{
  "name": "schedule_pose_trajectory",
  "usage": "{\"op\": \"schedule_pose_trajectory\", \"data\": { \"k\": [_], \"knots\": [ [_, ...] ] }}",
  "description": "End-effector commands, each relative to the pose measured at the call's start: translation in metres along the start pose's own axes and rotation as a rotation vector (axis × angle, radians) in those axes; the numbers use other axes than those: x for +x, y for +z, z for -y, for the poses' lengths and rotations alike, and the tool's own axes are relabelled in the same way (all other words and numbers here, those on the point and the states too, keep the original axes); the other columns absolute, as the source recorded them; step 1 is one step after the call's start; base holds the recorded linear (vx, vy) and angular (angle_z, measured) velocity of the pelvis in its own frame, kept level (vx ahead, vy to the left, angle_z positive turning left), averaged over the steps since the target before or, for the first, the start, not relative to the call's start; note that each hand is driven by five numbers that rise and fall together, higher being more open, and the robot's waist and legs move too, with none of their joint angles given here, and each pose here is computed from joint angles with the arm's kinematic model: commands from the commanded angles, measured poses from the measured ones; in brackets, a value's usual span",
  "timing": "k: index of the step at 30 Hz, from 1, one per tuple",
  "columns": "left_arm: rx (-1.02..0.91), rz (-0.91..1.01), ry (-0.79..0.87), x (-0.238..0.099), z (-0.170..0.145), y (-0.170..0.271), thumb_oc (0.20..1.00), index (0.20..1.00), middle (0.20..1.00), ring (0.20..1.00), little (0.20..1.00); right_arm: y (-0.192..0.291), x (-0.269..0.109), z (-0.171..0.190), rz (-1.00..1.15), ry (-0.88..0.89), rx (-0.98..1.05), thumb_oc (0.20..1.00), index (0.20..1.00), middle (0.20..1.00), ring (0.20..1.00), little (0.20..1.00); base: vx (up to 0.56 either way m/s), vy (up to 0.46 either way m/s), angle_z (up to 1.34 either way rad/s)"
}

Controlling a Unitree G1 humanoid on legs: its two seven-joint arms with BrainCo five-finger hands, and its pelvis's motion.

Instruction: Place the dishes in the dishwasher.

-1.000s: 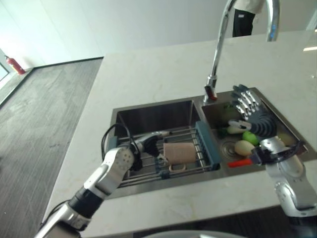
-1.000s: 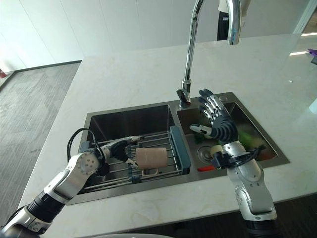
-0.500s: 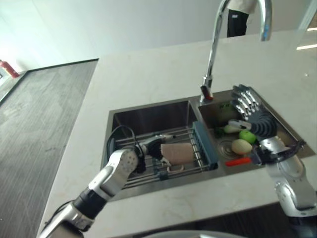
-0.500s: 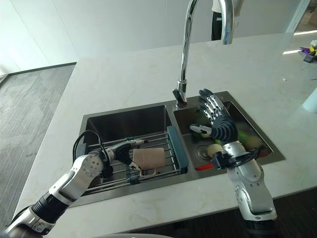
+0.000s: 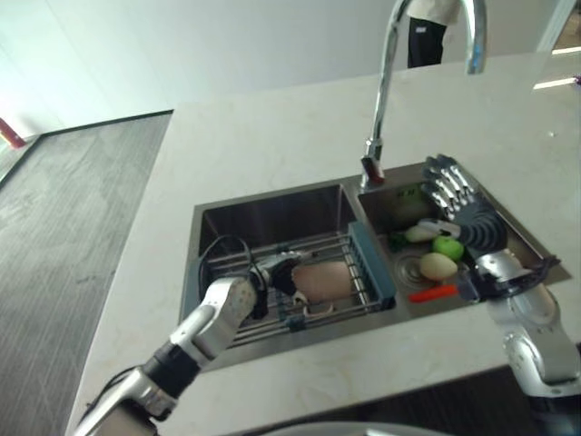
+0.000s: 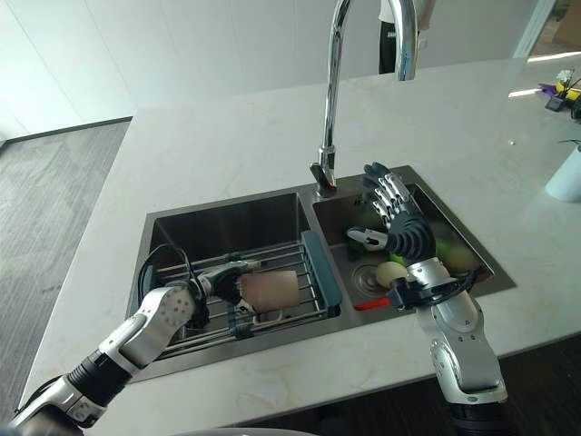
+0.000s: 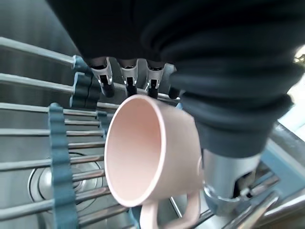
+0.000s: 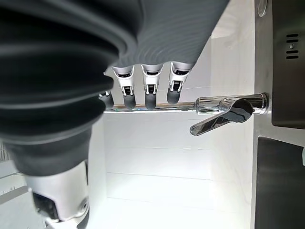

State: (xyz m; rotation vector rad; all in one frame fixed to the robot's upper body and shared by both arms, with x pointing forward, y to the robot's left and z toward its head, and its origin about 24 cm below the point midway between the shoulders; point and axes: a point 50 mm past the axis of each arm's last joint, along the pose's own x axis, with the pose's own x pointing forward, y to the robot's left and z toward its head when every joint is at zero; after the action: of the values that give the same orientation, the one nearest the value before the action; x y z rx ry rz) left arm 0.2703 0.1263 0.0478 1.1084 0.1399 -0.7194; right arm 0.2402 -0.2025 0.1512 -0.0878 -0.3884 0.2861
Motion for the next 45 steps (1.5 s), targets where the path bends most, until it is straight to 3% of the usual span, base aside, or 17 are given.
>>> {"op": "schedule_pose_trajectory", "data": {
  "k": [1, 45],
  "knots": [
    [0.115, 0.012, 0.138, 0.007, -0.036, 0.007, 1.000, 1.000, 1.000, 1.000, 1.000, 0.027, 0.017, 0.001, 0.148, 0.035, -0.060, 1.000, 1.000, 1.000, 1.000, 1.000, 0.00, 0.000, 0.00],
    [0.130, -0.058, 0.093, 0.022, -0.014, 0.000, 1.000, 1.000, 1.000, 1.000, 1.000, 0.029, 0.020, -0.003, 0.154, 0.060, -0.057, 1.000, 1.000, 1.000, 1.000, 1.000, 0.00, 0.000, -0.01]
  ]
}}
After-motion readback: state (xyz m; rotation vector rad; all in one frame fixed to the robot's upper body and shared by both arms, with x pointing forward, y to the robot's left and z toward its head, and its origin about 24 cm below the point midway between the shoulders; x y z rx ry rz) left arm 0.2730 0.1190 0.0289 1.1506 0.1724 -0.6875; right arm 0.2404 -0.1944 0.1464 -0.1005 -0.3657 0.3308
